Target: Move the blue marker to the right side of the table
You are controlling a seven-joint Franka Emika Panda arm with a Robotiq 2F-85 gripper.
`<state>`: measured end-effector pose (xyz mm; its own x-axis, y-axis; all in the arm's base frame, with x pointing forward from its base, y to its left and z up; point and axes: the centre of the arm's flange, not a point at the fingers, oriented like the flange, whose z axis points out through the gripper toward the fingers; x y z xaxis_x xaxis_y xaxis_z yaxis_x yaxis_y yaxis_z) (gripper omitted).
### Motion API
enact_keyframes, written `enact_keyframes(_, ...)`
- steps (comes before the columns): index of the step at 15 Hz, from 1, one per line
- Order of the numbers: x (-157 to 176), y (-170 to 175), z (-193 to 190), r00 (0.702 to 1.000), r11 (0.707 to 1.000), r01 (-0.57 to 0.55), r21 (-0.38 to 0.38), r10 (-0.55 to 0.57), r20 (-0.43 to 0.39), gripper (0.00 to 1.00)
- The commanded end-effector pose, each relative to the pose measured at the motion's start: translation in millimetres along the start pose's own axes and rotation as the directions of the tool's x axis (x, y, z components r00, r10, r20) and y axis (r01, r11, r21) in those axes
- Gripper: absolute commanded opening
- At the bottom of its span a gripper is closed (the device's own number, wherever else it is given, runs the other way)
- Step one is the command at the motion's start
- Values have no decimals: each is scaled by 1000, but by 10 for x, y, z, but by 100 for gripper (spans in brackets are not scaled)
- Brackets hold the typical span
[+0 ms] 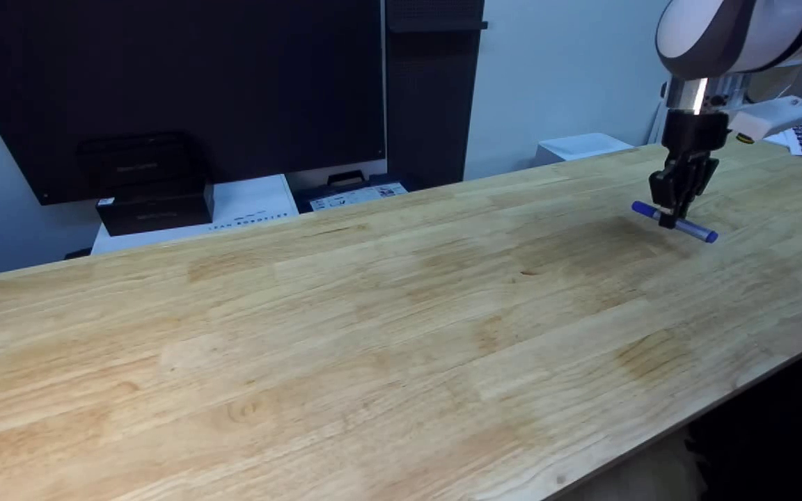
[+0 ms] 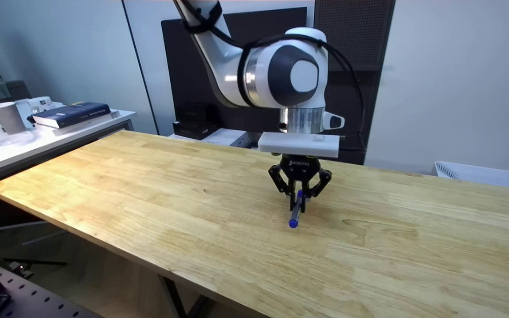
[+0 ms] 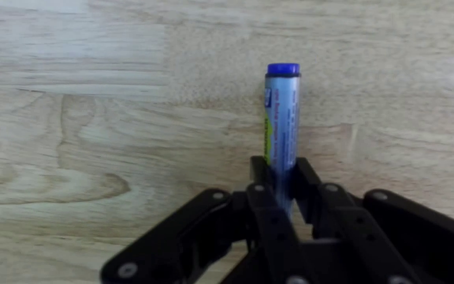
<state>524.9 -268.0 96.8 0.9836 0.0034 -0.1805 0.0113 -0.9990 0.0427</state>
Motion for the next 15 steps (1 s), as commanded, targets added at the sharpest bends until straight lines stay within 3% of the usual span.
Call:
enact_keyframes(1,227,148,168,998,997,-64,-53,63,-19,5)
enact_keyframes(4,273,174,224,997,997,-76,-29,75,-31,5)
enact_keyframes(5,273,181,202,997,997,-74,-15,74,-30,14)
enact_keyframes(6,281,176,178,997,997,-72,-2,72,-38,46)
enact_keyframes(8,286,143,120,996,998,-69,13,69,-51,52)
enact_keyframes(15,306,-185,-358,993,998,-41,46,46,-110,100)
